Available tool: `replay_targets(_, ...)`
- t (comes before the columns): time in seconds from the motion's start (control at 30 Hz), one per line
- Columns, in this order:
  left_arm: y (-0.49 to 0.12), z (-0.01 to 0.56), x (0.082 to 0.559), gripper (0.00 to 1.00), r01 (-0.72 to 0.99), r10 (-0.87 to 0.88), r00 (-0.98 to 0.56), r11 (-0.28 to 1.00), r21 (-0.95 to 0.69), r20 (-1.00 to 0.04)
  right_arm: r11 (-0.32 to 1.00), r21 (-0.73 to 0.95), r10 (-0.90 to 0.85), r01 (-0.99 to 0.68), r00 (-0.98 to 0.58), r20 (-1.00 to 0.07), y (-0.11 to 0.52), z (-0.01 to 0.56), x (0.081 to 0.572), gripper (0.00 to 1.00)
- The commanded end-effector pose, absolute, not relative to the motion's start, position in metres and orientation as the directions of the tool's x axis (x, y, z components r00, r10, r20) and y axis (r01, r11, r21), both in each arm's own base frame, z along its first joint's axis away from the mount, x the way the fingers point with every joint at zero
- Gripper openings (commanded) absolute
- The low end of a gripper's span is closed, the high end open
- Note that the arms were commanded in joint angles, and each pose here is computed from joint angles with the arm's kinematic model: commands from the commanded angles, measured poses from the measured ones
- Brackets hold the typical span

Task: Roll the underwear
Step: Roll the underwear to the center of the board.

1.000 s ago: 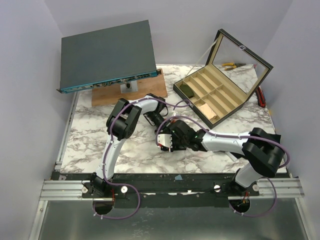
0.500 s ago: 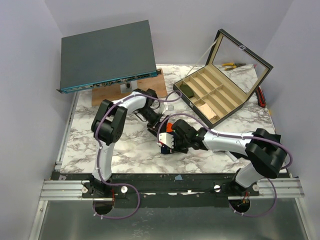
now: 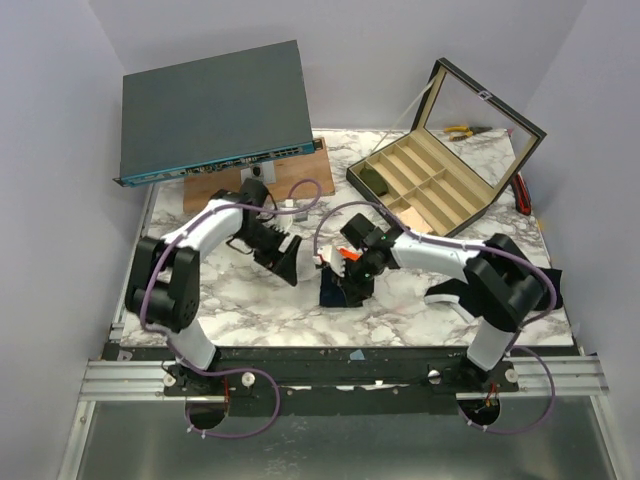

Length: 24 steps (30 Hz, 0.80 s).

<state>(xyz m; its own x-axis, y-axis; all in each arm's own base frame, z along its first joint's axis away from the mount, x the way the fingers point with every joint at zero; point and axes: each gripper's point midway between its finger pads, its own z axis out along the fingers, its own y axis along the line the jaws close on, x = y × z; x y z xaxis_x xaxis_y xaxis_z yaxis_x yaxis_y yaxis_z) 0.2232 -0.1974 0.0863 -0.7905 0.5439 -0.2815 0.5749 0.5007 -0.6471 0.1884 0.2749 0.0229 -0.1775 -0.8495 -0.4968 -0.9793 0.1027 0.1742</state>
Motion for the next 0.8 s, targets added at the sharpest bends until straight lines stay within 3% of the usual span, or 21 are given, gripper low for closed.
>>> replay_targets(0.0,-0.167,0.093,0.24,0.75,0.704,0.531,-0.709,0.572,-0.421,-0.464,0.142,0.446,-0.854,-0.884,-0.337,-0.396,0.267,0.013,0.176,0.01)
replay_targets(0.1,-0.154,0.097,0.248,0.75,0.756,0.543,-0.625,0.601,-0.26,-0.56,0.16,0.554,-0.834,-0.817,-0.412,-0.366,0.272,0.011,0.188,0.01)
replay_targets(0.33,-0.159,0.108,0.245,0.77,0.844,0.628,-0.426,0.535,-0.036,-0.652,0.184,0.763,-0.801,-0.62,-0.545,-0.25,0.265,0.002,0.203,0.01)
replay_targets(0.5,-0.194,0.116,0.239,0.78,0.904,0.711,-0.217,0.405,0.137,-0.669,0.184,0.856,-0.777,-0.482,-0.605,-0.173,0.259,0.0,0.199,0.01)
replay_targets(0.77,-0.259,0.11,0.232,0.82,0.934,0.786,0.028,0.198,0.295,-0.617,0.227,0.888,-0.77,-0.4,-0.632,-0.088,0.252,-0.012,0.195,0.04)
